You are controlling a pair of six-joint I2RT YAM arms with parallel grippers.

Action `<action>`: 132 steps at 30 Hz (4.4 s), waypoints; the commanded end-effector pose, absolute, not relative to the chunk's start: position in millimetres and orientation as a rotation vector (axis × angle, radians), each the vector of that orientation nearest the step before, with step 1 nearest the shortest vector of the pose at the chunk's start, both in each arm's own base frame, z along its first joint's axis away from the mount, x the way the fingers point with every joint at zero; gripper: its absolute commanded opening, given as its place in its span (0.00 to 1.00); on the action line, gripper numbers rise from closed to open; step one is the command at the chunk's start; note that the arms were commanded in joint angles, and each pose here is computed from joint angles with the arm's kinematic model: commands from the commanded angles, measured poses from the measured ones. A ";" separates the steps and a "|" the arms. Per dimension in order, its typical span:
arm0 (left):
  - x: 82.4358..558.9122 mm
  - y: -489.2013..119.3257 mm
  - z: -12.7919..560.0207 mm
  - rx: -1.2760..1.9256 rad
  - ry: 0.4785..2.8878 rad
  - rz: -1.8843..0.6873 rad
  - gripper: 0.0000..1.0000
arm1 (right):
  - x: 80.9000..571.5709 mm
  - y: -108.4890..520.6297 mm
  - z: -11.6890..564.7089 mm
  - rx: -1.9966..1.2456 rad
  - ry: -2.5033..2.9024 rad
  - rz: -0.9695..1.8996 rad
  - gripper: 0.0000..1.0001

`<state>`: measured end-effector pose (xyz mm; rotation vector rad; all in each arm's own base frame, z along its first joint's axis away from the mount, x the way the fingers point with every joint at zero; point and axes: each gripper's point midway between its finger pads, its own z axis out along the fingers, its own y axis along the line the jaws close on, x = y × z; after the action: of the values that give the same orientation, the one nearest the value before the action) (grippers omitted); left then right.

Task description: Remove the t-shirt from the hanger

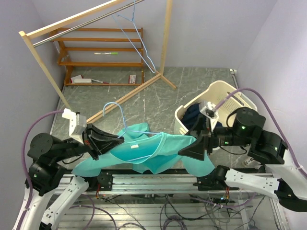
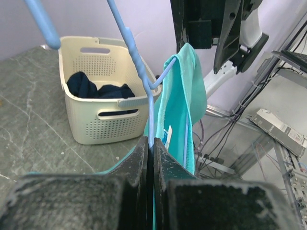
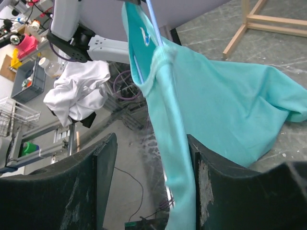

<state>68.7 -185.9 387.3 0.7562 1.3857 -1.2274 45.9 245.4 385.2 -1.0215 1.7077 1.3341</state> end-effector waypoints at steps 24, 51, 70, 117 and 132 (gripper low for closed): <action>9.0 -134.2 457.0 0.637 1.186 -1.089 0.07 | 125.8 30.5 389.5 0.134 1.747 0.602 0.00; 70.5 -188.4 341.6 0.928 1.639 -1.192 0.07 | 29.5 200.7 471.0 -0.984 1.466 1.288 0.40; 60.1 -187.9 354.8 0.986 1.580 -1.206 0.07 | 93.8 294.6 423.5 -1.246 1.625 1.129 0.57; 128.0 -25.3 320.5 -0.313 1.484 -0.567 0.43 | 281.3 354.3 520.3 -0.400 1.445 0.732 0.00; 127.4 -35.1 318.7 -0.271 1.500 -0.602 0.43 | 365.5 424.3 498.9 -0.365 1.482 0.746 0.00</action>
<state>126.8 -34.0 319.4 -0.2668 1.5029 -0.5920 349.6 420.5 500.2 -0.3908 1.4753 0.7172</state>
